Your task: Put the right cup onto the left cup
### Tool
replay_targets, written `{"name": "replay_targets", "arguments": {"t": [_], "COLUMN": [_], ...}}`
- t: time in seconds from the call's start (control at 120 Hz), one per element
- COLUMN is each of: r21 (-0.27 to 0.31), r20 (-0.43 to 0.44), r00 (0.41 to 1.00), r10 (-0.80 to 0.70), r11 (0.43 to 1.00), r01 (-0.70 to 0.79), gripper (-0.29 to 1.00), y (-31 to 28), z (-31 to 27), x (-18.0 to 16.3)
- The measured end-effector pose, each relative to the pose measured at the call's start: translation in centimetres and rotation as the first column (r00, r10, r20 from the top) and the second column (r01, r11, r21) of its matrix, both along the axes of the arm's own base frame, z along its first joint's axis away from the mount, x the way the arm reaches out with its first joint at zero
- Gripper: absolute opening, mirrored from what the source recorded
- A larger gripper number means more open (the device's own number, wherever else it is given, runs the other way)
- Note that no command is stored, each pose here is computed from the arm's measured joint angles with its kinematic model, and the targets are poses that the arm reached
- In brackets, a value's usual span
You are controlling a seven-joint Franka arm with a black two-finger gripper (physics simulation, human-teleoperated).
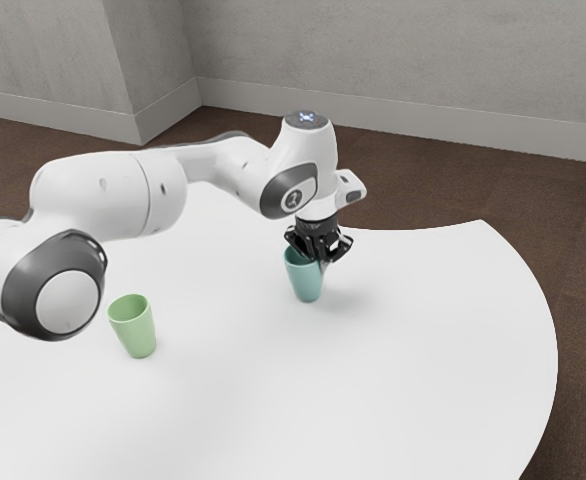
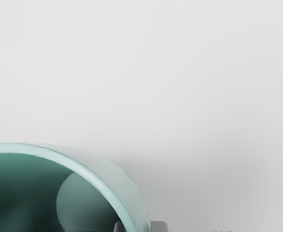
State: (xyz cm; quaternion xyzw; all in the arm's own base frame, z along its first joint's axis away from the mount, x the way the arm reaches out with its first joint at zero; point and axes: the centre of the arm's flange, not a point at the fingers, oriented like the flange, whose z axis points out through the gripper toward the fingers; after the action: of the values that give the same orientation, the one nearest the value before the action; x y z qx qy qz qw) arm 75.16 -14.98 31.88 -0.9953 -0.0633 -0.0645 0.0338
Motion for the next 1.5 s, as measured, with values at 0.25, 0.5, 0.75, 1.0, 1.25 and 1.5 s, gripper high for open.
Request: {"name": "replay_targets", "arguments": {"t": [0.25, 0.5, 0.75, 1.0, 1.25, 1.5], "r21": [0.015, 0.055, 0.093, 0.116, 0.110, 0.101], "r20": [0.017, 0.001, -0.007, -0.046, -0.078, -0.101], "r00": [1.000, 1.000, 0.997, 0.982, 0.962, 0.951], "r10": [-0.005, 0.004, 0.076, 0.182, 0.263, 0.293], "r11": [1.000, 0.999, 0.993, 0.978, 0.961, 0.954], "r01": [0.004, -0.004, -0.075, -0.176, -0.254, -0.284], "gripper": [-0.07, -0.08, -0.08, -0.08, -0.08, -0.08], "y": [0.1, 1.5, 5.1, 11.1, 15.4, 16.8], "z": [5.9, 12.0, 17.9, 19.0, 19.2, 19.5], "x": [-1.8, -7.9, -13.4, -17.9, -20.7, -23.6]}}
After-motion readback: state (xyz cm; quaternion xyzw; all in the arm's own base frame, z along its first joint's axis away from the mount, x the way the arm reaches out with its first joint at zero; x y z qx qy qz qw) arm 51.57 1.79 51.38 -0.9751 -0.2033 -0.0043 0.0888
